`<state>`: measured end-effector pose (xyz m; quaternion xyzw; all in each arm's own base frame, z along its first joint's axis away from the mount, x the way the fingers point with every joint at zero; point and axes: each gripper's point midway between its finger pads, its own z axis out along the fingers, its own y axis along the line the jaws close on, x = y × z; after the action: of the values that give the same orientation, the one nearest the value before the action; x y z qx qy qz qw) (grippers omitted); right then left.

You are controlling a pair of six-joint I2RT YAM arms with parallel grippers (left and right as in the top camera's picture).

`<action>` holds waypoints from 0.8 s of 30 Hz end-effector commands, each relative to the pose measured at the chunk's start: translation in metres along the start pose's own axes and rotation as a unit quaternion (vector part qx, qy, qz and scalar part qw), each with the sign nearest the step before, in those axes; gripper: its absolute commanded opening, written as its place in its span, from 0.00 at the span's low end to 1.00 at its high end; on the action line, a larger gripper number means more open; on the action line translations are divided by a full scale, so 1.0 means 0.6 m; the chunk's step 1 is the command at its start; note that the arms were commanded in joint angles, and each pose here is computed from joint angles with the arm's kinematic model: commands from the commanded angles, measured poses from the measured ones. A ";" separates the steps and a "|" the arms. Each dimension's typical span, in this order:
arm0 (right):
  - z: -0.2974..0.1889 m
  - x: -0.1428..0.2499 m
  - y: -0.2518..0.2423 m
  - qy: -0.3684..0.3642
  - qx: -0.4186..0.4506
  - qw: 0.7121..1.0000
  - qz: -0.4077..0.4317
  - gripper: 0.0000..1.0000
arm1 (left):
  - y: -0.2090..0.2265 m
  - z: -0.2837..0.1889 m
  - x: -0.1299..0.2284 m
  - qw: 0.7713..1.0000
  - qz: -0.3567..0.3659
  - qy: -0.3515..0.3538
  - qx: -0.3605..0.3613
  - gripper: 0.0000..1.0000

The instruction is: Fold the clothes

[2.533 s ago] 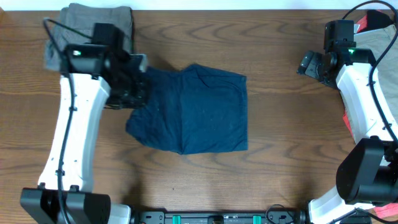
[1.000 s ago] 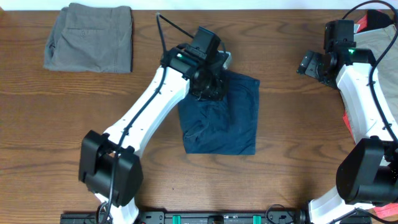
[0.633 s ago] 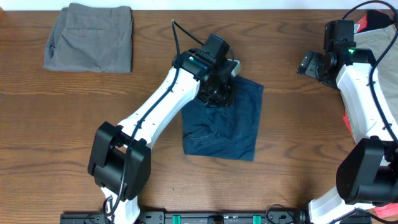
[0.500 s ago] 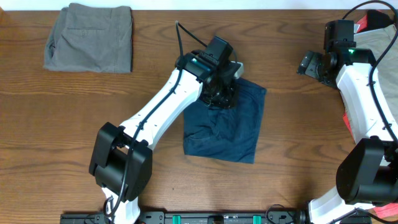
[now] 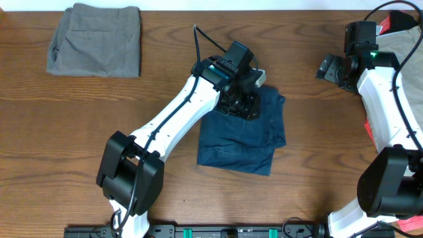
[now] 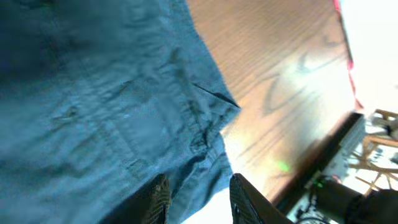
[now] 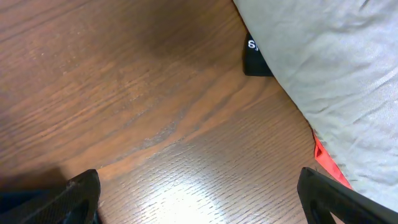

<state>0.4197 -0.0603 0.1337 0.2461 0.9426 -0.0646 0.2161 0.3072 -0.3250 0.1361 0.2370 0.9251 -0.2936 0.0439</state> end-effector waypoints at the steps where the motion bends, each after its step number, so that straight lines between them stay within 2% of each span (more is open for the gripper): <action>1: -0.015 -0.006 0.001 -0.013 0.000 1.000 -0.008 0.99 | -0.014 0.006 0.010 0.999 -0.007 0.016 0.034 0.34; 6: -0.015 -0.006 0.001 -0.013 0.000 1.000 -0.008 0.99 | 0.003 -0.002 0.003 0.999 -0.017 0.008 0.028 0.33; 9: -0.015 -0.006 0.001 -0.013 0.000 1.000 -0.008 0.99 | 0.034 -0.010 -0.006 1.000 -0.028 -0.003 -0.001 0.21; 11: -0.015 -0.006 0.001 -0.013 0.000 1.000 -0.008 0.99 | 0.053 -0.012 -0.008 0.999 -0.033 -0.007 -0.025 0.20; 18: -0.015 -0.006 0.001 -0.013 0.000 1.000 -0.008 0.99 | 0.052 0.010 0.013 0.999 -0.031 0.012 -0.028 0.19; 20: -0.015 -0.006 0.001 -0.013 0.000 1.000 -0.008 0.99 | 0.056 0.024 0.022 0.999 -0.031 0.019 -0.028 0.11; 24: -0.015 -0.006 0.001 -0.013 0.000 1.000 -0.008 0.99 | 0.071 0.053 0.040 0.998 -0.054 0.028 -0.030 0.06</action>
<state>0.4198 -0.0603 0.1337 0.2461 0.9426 -0.0646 0.2163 0.3095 -0.3079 0.1063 0.2111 0.9374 -0.2751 0.0325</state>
